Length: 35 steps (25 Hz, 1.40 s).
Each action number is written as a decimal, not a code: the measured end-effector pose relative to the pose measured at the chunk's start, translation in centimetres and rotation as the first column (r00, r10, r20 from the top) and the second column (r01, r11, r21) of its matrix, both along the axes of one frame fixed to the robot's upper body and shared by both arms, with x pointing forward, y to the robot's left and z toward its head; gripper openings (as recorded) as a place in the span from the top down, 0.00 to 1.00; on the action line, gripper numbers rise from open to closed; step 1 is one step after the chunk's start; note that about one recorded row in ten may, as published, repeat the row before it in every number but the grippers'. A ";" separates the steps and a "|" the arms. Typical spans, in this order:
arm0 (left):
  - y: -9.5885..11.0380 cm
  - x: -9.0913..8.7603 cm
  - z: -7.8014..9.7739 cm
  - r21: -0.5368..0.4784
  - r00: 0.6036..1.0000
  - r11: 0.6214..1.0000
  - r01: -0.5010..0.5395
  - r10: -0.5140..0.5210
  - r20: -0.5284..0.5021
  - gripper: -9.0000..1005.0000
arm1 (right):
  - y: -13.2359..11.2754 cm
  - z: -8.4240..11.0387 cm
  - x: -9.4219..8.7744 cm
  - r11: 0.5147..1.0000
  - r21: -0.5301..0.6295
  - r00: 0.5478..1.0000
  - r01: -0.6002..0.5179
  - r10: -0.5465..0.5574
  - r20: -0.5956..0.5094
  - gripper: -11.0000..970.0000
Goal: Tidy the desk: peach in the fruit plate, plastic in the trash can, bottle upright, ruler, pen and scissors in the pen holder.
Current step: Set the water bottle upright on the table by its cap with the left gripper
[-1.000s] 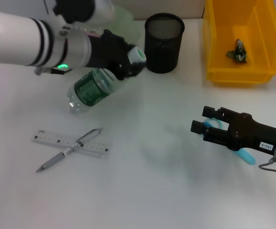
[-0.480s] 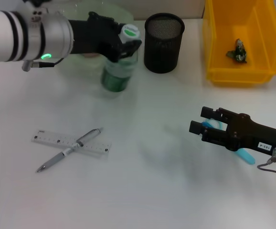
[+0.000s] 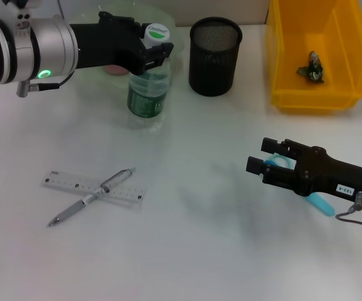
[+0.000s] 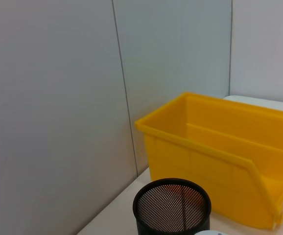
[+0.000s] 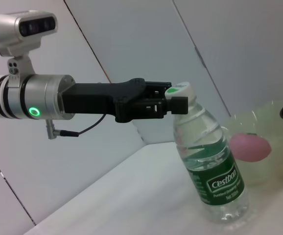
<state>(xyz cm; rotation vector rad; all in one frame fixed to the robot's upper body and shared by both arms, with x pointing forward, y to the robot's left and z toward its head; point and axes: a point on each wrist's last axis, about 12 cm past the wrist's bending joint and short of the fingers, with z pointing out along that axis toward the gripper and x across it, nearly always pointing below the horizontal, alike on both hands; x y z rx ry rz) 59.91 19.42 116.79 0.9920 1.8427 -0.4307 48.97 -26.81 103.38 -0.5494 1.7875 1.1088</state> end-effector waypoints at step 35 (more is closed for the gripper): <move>0.6 0.4 -0.8 0.011 1.000 1.000 -0.025 0.025 0.008 0.55 | 0.6 -0.1 0.9 1.000 -0.019 1.000 0.008 -0.008 0.000 0.19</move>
